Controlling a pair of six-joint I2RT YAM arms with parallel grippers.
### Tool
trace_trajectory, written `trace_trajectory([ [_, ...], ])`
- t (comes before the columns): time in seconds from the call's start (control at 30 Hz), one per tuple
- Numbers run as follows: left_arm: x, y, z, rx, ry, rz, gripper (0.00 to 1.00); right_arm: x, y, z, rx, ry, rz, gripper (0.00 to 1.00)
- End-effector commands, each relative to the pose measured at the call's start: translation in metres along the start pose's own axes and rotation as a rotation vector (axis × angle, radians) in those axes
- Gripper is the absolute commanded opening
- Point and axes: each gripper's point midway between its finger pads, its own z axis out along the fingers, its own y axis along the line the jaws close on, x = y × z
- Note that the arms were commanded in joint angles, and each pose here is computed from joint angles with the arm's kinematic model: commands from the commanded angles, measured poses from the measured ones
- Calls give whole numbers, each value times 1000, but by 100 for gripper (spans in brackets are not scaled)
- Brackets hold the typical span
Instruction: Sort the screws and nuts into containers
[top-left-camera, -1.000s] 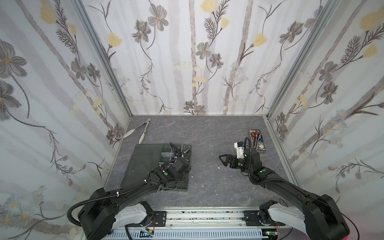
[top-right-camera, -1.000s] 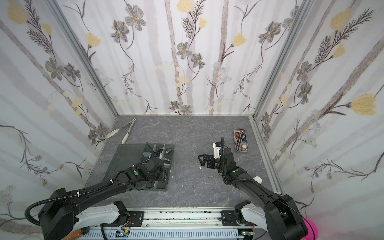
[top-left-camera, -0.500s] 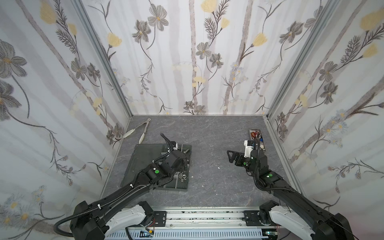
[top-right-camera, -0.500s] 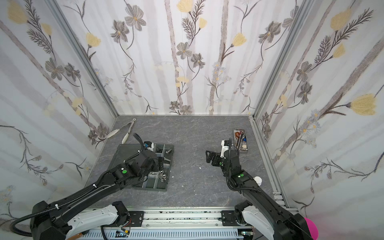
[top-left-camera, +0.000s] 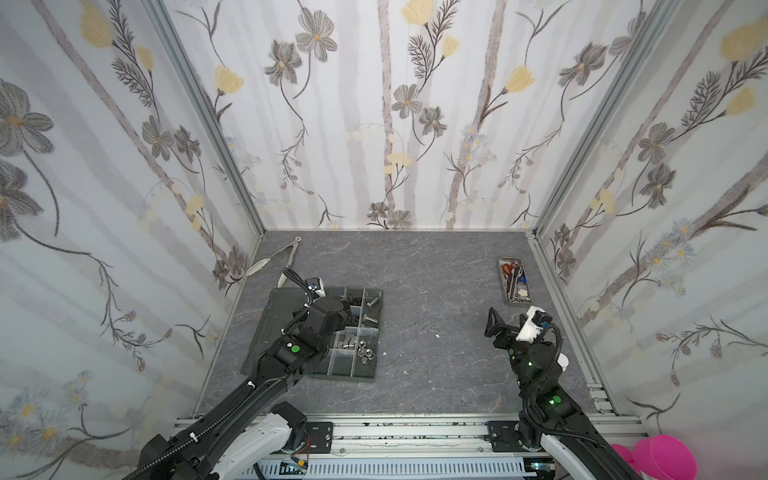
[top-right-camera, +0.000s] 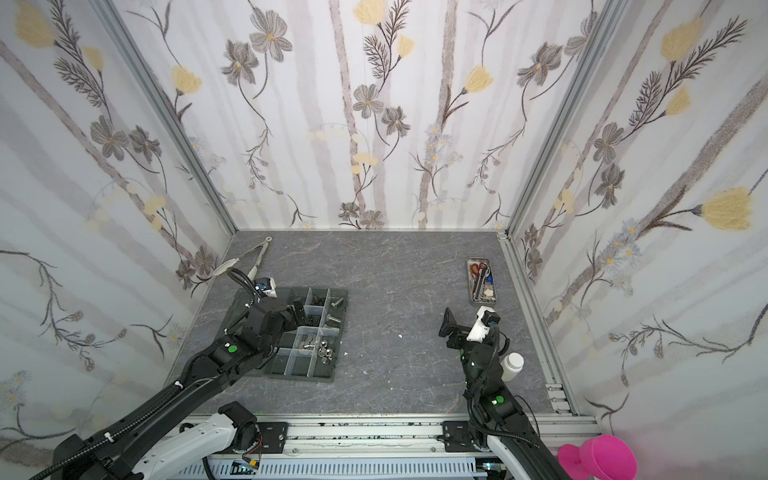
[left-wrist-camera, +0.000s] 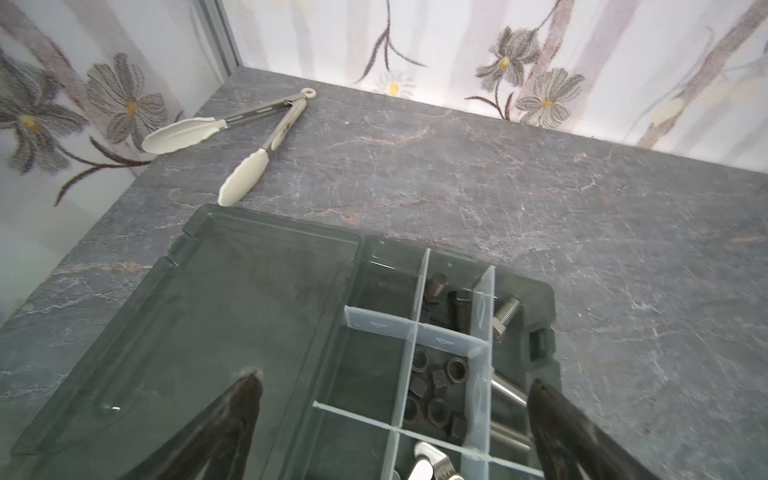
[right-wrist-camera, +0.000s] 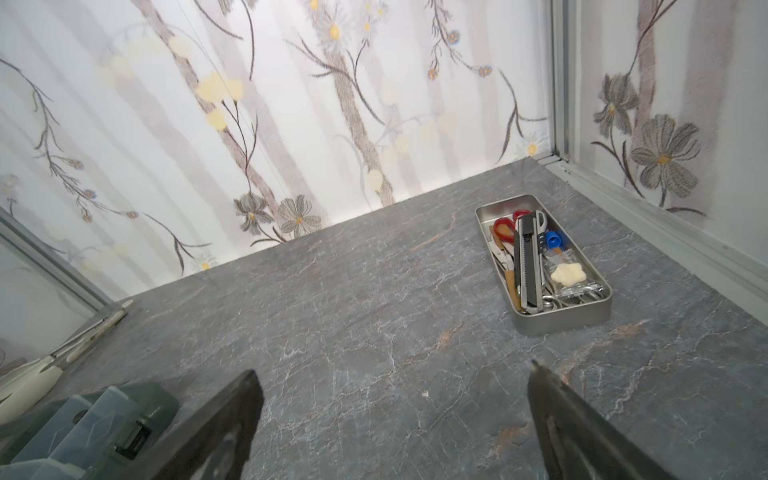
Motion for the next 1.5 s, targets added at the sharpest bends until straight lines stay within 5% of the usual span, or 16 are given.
trace_trajectory([
  [0.0, -33, 8, 2, -11, -153, -74, 100, -33, -4, -6, 26, -151, -2, 99],
  [0.5, -67, 47, 11, -52, -564, -77, 100, -16, -29, 29, 222, -106, -111, 100],
  [0.77, -56, 70, 70, -132, -464, -26, 100, -29, -47, 45, 312, -110, -186, 99],
  [0.9, -41, 65, 102, -144, -397, 111, 100, -28, -65, 39, 359, -112, -190, 100],
  [1.03, -27, 84, 118, -181, -378, 57, 100, -24, -74, 36, 380, -111, -201, 100],
  [1.3, -24, 101, 125, -133, -361, -29, 100, -30, -61, 46, 301, -151, -193, 100],
  [1.47, -21, 104, 85, -142, -545, -46, 100, -36, -56, 46, 280, -181, -166, 100],
])
